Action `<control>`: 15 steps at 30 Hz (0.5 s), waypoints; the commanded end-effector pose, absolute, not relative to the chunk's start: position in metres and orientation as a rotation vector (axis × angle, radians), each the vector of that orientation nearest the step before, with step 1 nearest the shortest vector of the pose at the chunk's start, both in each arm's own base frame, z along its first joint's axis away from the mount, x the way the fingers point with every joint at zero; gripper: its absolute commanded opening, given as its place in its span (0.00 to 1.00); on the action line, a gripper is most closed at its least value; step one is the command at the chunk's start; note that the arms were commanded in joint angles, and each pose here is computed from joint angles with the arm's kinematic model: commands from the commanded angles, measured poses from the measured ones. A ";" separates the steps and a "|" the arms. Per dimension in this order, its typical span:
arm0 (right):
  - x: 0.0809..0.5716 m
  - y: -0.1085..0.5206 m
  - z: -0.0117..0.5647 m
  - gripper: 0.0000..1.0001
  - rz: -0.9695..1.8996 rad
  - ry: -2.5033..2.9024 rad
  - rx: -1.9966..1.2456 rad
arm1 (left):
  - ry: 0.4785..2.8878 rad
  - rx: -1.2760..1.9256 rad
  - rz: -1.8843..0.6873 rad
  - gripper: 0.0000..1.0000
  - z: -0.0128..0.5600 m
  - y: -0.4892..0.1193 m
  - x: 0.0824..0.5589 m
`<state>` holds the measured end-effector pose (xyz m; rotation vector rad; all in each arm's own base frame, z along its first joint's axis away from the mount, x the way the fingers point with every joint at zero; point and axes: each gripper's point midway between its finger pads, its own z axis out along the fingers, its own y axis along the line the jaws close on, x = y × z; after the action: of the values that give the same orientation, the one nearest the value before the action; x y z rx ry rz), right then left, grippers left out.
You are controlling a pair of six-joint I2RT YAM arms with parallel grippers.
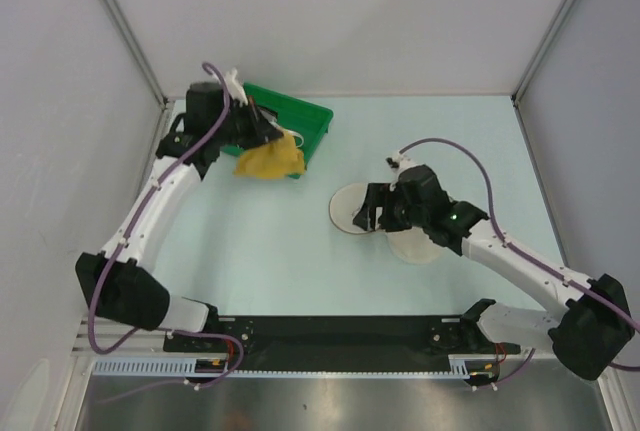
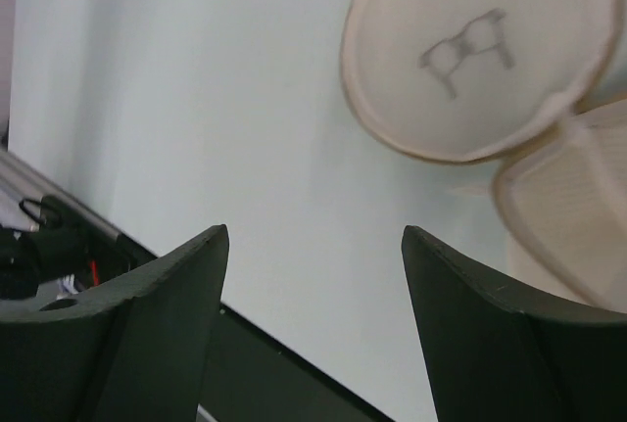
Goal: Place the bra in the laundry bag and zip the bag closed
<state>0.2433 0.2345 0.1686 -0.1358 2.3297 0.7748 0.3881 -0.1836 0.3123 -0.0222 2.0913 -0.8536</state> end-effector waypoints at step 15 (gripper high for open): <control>0.185 0.332 0.141 0.78 1.037 2.311 -0.432 | 2.284 0.046 -0.900 0.00 0.239 -0.155 0.204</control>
<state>0.1855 0.3103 0.1170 -0.4117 2.4088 0.9470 0.2289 -0.1580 0.2551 0.0293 2.2009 -0.8993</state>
